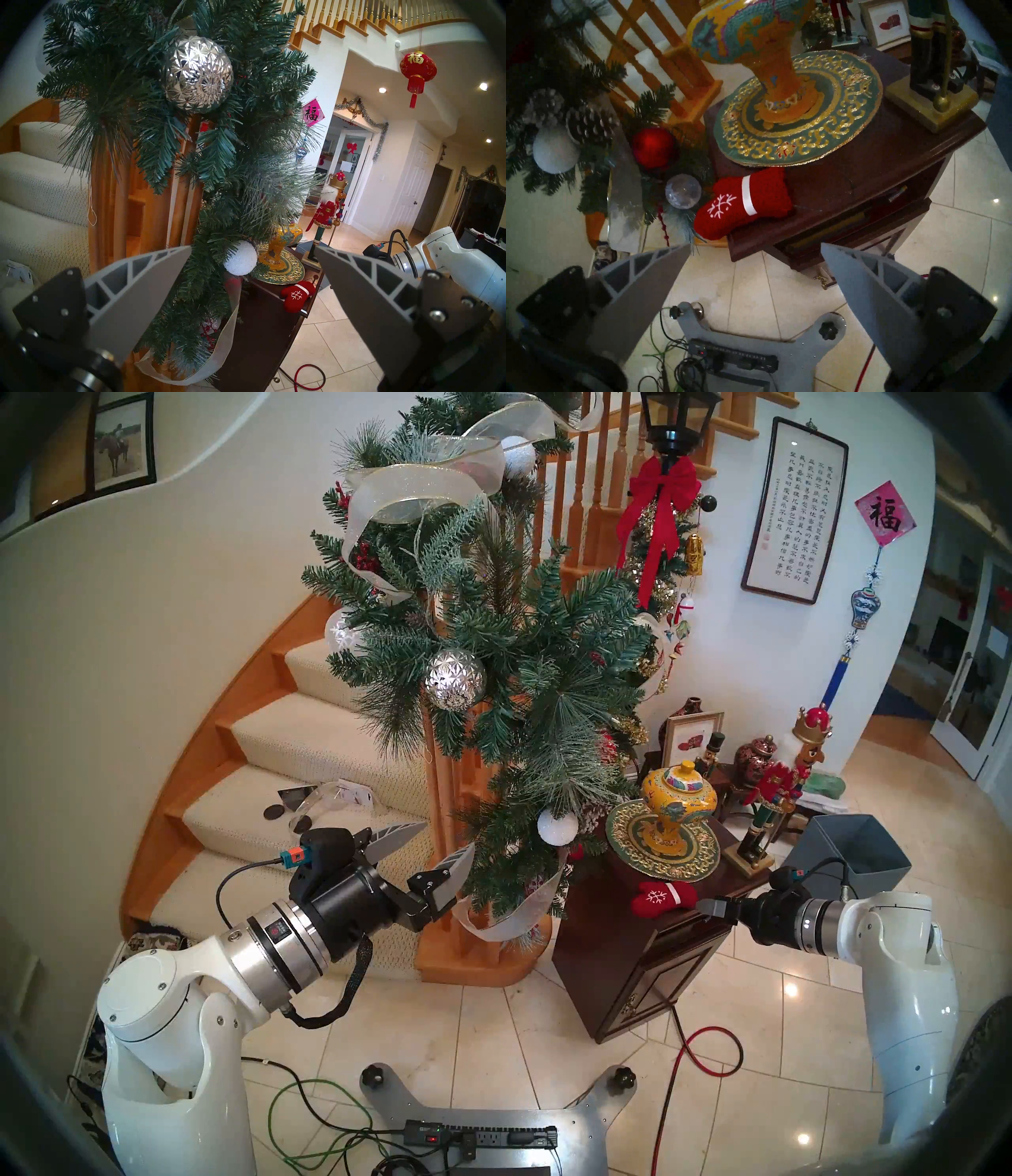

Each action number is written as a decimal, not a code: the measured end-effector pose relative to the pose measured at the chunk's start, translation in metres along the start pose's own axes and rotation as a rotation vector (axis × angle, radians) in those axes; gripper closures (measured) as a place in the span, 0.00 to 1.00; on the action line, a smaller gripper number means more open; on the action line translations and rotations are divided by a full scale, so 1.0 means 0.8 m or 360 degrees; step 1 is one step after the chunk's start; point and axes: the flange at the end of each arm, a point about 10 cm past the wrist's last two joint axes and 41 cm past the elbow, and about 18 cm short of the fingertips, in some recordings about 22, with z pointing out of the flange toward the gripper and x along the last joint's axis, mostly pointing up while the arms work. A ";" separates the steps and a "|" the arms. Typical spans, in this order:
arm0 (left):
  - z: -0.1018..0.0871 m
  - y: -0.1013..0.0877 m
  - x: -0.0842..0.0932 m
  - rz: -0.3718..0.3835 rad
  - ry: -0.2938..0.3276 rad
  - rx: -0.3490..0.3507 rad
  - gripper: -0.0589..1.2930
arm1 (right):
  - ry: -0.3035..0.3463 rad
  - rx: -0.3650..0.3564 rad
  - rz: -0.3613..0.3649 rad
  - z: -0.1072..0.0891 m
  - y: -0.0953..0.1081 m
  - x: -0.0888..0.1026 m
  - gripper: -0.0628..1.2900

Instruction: Hang the ornament onto the Christmas-tree-style decoration

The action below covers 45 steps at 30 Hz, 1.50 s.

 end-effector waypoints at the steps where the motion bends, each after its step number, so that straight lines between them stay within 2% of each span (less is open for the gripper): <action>1: 0.000 0.000 0.000 0.0000 0.0000 0.0000 0.04 | 0.0002 0.0001 0.0012 0.001 0.002 0.000 0.04; 11: 0.000 0.000 0.000 0.0000 0.0000 0.0000 0.04 | 0.0013 -0.0057 0.0124 0.008 0.016 -0.005 0.04; 22: 0.000 0.000 0.000 0.0000 0.0000 0.0000 0.04 | -0.0001 -0.0072 0.0271 0.022 0.027 -0.017 0.04; 34: 0.000 0.000 0.000 0.0000 0.0000 0.0000 0.04 | -0.0017 -0.0084 0.0356 0.034 0.034 -0.018 0.04; 45: 0.000 0.000 0.000 0.0000 0.0000 0.0000 0.04 | -0.0016 -0.0060 0.0387 0.046 0.029 -0.008 0.04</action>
